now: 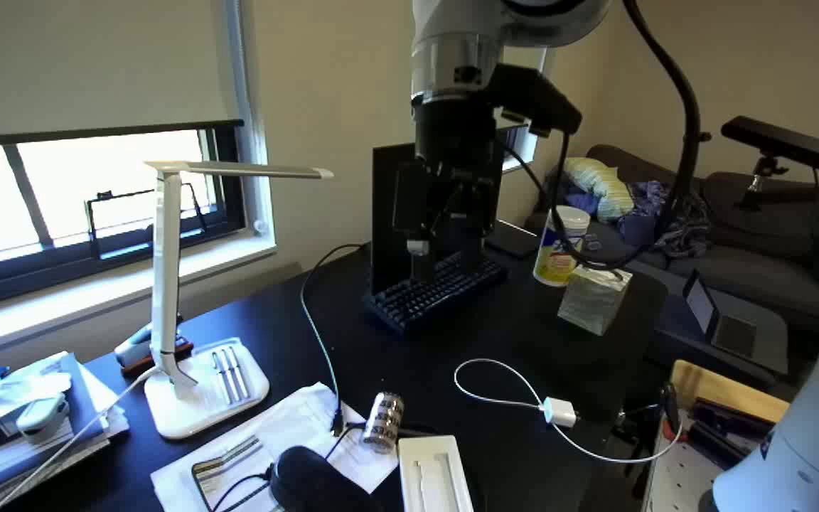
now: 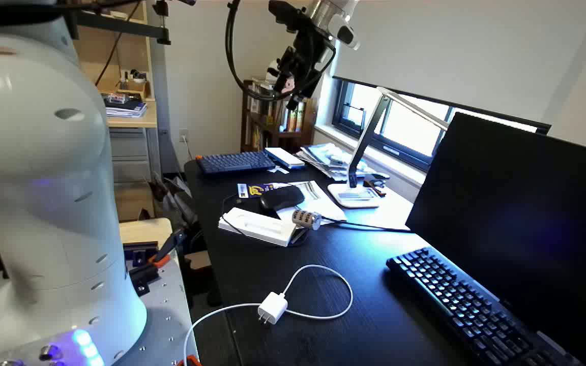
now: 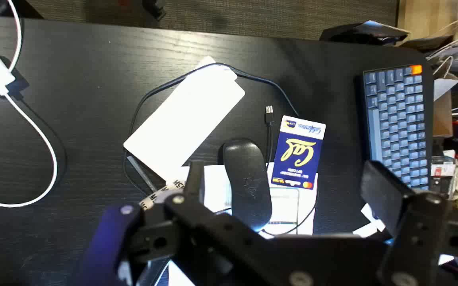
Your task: Put the brown object in the box
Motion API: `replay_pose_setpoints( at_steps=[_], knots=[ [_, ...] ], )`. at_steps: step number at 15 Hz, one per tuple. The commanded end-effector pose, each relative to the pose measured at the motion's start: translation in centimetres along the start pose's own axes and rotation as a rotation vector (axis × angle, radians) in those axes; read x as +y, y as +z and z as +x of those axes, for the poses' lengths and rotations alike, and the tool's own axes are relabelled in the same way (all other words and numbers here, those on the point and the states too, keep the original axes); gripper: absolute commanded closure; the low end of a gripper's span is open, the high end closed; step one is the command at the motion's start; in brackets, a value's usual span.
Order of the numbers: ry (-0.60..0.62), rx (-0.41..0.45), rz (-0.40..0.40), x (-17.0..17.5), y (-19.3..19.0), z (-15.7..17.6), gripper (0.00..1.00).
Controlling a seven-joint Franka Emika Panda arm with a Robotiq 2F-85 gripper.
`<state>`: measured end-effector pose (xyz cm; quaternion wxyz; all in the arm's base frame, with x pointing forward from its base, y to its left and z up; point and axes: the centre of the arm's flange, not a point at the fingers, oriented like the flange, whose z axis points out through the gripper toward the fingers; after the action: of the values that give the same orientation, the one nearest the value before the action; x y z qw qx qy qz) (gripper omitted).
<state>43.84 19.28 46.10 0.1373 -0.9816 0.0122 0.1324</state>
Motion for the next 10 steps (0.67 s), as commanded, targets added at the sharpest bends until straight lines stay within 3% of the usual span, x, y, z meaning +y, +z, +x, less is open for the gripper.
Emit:
replay_pose_setpoints(
  at_steps=[1,4,5,10],
  knots=[
    [0.0,0.0,0.0,0.0,0.0,0.0,0.0],
    [0.025,0.03,-0.003,0.0,0.2,0.3,0.0],
    [0.096,0.102,0.004,0.1,0.4,1.2,0.0],
    [0.357,0.175,0.076,3.5,2.6,6.6,0.0]
  ],
)
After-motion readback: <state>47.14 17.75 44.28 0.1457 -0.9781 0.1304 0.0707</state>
